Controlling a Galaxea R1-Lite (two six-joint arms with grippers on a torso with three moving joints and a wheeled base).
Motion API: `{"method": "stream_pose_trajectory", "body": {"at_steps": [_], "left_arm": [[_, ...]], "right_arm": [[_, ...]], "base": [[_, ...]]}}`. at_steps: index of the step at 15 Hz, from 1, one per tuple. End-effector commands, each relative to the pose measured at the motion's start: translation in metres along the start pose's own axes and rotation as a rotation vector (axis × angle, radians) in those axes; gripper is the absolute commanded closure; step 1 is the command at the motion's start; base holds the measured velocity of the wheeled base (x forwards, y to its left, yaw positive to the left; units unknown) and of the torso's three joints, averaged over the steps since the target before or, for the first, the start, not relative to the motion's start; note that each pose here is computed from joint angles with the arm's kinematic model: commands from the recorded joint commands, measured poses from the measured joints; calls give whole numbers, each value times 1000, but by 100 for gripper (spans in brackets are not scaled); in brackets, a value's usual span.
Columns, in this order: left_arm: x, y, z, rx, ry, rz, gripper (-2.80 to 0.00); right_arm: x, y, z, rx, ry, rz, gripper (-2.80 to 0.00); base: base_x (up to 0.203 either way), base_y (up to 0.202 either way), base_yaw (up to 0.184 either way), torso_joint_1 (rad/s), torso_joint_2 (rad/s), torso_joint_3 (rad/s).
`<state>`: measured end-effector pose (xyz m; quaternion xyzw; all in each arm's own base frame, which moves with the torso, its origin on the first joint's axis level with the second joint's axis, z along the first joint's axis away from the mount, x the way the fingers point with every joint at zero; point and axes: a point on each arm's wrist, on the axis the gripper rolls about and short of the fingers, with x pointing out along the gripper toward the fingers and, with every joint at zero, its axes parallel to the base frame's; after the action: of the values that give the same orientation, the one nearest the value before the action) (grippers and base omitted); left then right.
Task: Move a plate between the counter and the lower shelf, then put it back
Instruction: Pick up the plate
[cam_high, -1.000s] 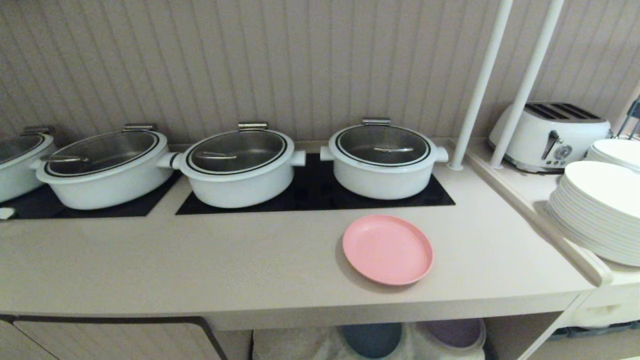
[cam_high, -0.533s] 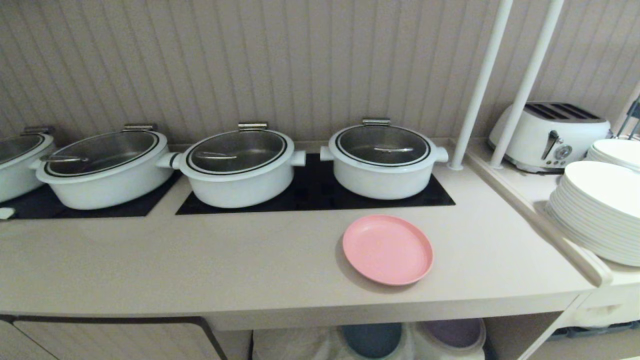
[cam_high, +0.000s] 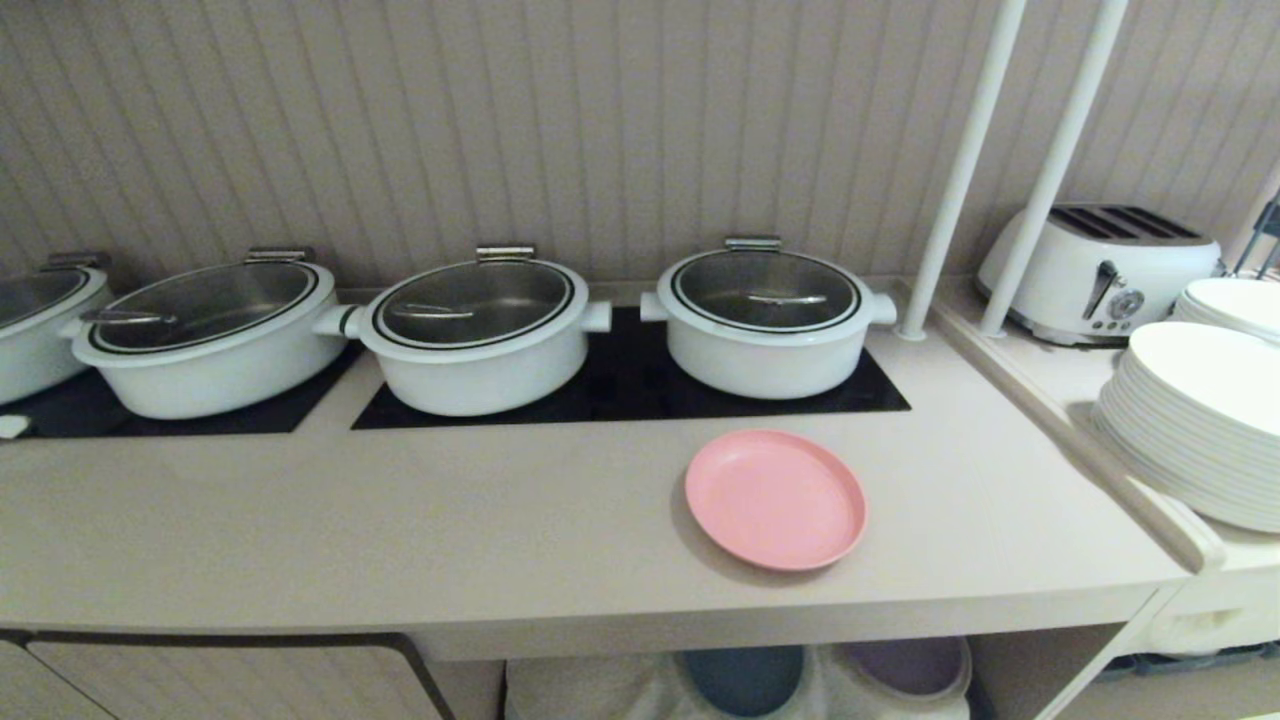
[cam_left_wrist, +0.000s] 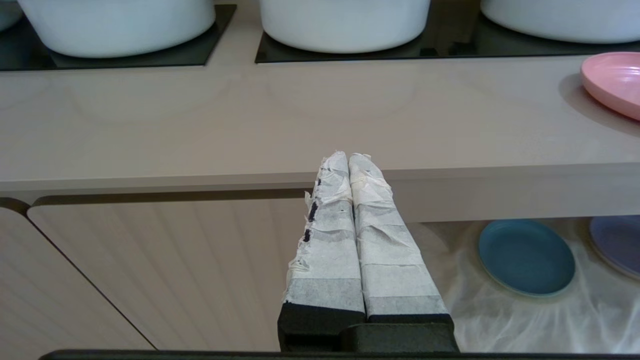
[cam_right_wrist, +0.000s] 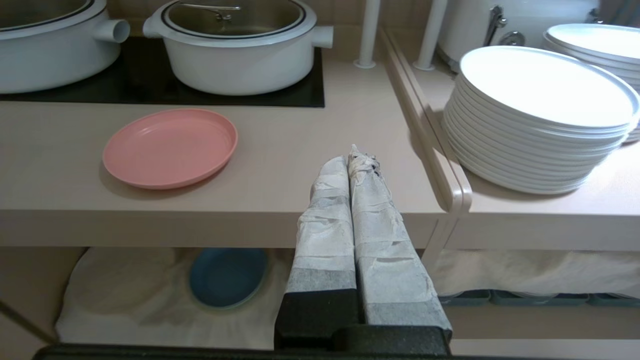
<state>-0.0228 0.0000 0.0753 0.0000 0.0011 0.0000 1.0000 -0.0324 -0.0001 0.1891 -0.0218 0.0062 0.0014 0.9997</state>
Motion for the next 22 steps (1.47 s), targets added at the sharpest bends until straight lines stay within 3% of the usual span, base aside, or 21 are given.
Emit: {"method": "stream_pose_trajectory", "body": {"at_steps": [1,7,10,14,17,22], "left_arm": [[0,0,0,0,-1,0,0],[0,0,0,0,-1,0,0],[0,0,0,0,-1,0,0],[0,0,0,0,-1,0,0],[0,0,0,0,-1,0,0],[0,0,0,0,-1,0,0]], "right_arm": [[24,-1,19,-1,93,15,0],[84,-1,42,5,258,33,0],[119,1,40,0,377,74,0],[155,6,26,-72,514,264,0],[180,9,27,-61,570,407,0],[194,16,40,-9,972,497,0]], "base": [[0,0,0,0,0,0],[0,0,0,0,0,0],[0,0,0,0,0,0],[0,0,0,0,0,0],[0,0,0,0,0,0],[0,0,0,0,0,0]]}}
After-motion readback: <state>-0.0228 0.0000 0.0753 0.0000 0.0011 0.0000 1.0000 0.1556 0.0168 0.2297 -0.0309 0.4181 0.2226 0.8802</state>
